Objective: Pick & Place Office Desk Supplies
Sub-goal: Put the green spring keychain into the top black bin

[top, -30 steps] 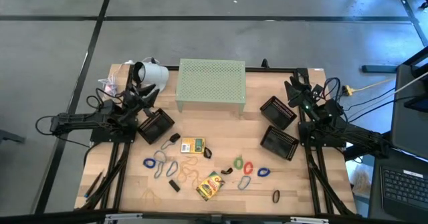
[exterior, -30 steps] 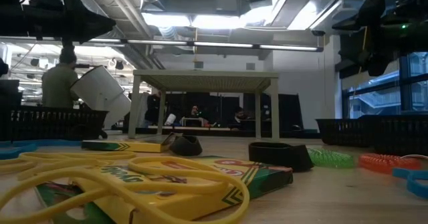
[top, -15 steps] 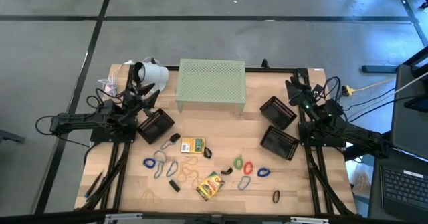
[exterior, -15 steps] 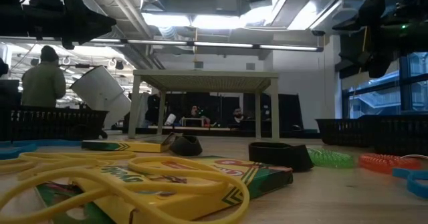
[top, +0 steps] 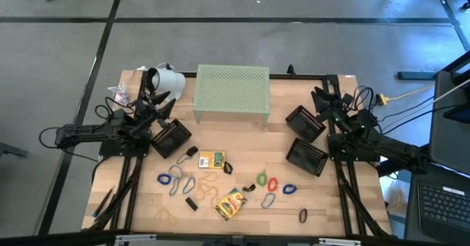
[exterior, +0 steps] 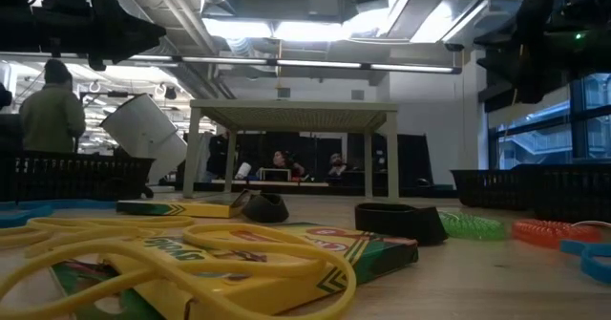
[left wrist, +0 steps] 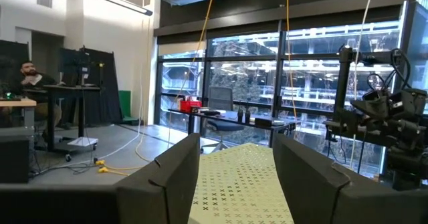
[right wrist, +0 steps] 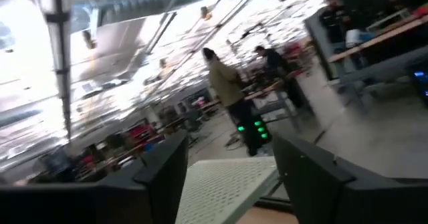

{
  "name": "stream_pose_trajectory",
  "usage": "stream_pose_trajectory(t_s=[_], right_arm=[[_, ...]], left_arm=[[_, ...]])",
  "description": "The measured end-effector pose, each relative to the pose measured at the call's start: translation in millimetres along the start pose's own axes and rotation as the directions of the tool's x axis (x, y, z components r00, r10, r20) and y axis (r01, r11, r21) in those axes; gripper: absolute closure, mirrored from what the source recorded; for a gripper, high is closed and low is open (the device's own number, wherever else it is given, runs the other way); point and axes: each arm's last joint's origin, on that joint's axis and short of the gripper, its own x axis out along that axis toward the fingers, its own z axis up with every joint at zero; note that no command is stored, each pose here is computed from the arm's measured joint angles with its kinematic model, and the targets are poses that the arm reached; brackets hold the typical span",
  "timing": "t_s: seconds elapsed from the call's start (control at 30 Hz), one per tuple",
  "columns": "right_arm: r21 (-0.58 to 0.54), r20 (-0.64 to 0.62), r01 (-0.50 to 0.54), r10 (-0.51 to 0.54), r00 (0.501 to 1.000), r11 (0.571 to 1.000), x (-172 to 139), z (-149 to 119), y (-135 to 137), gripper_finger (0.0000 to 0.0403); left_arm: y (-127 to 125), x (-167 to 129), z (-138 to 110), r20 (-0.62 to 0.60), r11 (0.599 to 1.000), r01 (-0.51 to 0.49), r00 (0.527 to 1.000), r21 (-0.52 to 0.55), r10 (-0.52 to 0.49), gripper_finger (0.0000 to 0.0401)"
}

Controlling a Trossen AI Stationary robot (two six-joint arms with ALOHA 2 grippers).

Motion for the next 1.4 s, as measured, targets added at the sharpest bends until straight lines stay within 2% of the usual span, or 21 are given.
stream_pose_trajectory(t_s=[0.1,0.17,0.3,0.43,0.57,0.73,0.93,1.17,1.4], right_arm=[[0.000,-0.031,-0.100,0.100,0.995,0.995,0,1,4,0.0195],[-0.018,-0.053,-0.120,0.119,0.991,0.993,1,4,7,0.0196],[-0.122,-0.167,-0.055,0.034,0.985,0.991,7,15,12,0.0196],[-0.198,-0.332,-0.020,-0.048,0.942,0.980,20,24,21,0.0196],[-0.187,-0.537,-0.106,-0.012,0.844,0.977,34,21,31,0.0197],[-0.079,-0.709,-0.199,0.086,0.700,0.977,54,9,43,0.0197],[-0.048,-0.806,-0.286,0.132,0.577,0.957,71,-5,60,0.0197],[0.071,-0.866,-0.407,0.259,0.428,0.911,79,-15,84,0.0197],[0.089,-0.917,-0.490,0.264,0.299,0.867,80,-40,103,0.0197]], left_arm=[[0,0,0,0.000,1.000,0.000,1.000,0.000,0.000,0.0216],[0,0,0,0.000,1.000,0.000,1.000,0.000,0.000,0.0215],[1,0,0,-0.002,1.000,-0.021,1.000,-0.008,0.021,0.0216],[1,0,0,-0.003,0.999,-0.033,0.999,-0.036,0.033,0.0215],[1,0,0,-0.004,0.999,-0.033,0.999,-0.038,0.032,0.0215],[1,0,0,-0.004,0.999,-0.033,0.999,-0.036,0.033,0.0215],[0,0,0,-0.003,0.999,-0.016,1.000,-0.035,0.015,0.0216],[1,0,0,-0.003,0.999,-0.021,1.000,-0.035,0.021,0.0215],[1,0,0,-0.003,0.999,-0.021,1.000,-0.034,0.021,0.0214]])
